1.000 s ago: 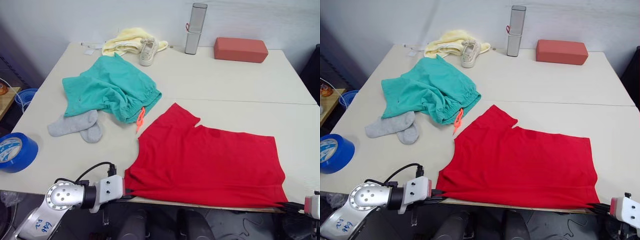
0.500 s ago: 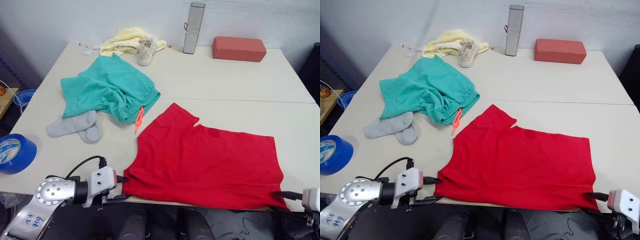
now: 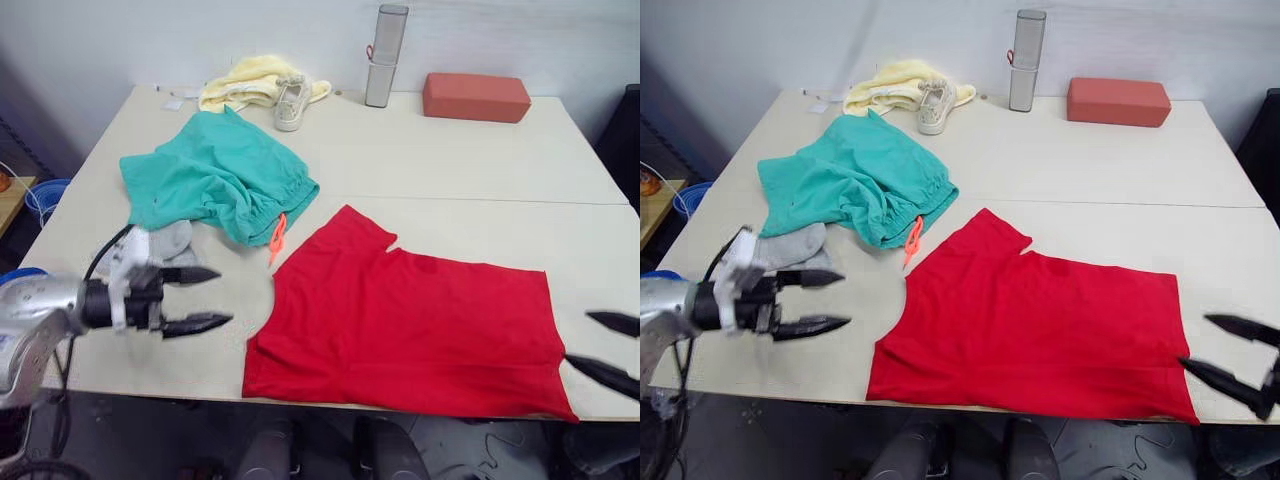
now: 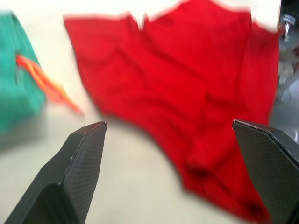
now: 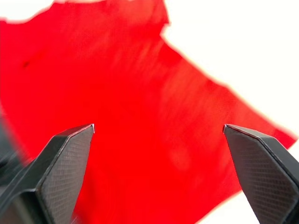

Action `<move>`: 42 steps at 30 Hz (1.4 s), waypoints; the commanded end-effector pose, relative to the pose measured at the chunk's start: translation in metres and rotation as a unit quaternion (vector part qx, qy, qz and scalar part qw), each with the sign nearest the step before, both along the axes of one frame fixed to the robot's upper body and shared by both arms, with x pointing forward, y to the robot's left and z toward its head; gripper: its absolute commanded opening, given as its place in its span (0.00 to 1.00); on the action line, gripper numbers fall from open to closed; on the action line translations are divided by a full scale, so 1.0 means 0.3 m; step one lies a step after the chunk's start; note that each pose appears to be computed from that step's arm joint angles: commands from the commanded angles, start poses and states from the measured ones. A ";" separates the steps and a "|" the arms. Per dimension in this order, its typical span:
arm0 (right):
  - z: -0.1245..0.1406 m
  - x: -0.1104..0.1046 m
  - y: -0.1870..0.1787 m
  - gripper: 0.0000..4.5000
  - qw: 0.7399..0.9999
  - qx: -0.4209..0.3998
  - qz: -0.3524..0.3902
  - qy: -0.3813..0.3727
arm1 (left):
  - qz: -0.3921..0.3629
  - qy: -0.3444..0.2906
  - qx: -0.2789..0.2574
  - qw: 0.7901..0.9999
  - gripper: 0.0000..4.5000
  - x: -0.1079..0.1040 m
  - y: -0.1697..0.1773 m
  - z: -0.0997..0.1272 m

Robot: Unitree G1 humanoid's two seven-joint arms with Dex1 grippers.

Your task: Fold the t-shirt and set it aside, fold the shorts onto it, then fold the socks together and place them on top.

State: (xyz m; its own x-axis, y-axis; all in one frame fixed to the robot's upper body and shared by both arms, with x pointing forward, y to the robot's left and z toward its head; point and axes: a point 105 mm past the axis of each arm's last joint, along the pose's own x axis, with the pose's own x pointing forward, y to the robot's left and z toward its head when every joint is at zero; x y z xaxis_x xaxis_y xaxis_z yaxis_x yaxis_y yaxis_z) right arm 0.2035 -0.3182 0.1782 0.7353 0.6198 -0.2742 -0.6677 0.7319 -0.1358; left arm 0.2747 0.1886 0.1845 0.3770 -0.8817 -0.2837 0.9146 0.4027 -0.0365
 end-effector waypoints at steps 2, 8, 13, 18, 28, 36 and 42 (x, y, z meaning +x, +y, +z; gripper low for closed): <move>0.005 0.111 -0.042 1.00 0.999 -0.007 -0.040 -0.001 | 0.014 0.029 0.010 0.999 1.00 0.120 -0.065 -0.003; -0.036 0.233 -0.103 1.00 0.997 -0.034 -0.074 0.004 | 0.036 0.023 0.029 0.999 1.00 0.308 -0.186 -0.023; -0.061 0.282 -0.129 1.00 0.995 -0.051 -0.089 0.013 | 0.024 0.009 0.012 1.000 1.00 0.410 -0.316 -0.028; -0.080 0.299 -0.156 1.00 0.992 -0.054 -0.113 0.025 | 0.042 0.005 0.021 0.999 1.00 0.486 -0.440 -0.067; -0.098 0.313 -0.177 1.00 0.990 -0.042 -0.123 0.050 | 0.124 0.047 0.010 0.991 1.00 0.547 -0.514 -0.127; -0.131 0.355 -0.210 1.00 0.984 -0.021 -0.149 0.093 | 0.122 0.095 -0.006 0.988 1.00 0.532 -0.535 -0.153; -0.168 0.401 -0.209 1.00 0.976 -0.017 -0.170 0.135 | 0.120 0.120 -0.004 0.985 1.00 0.517 -0.540 -0.189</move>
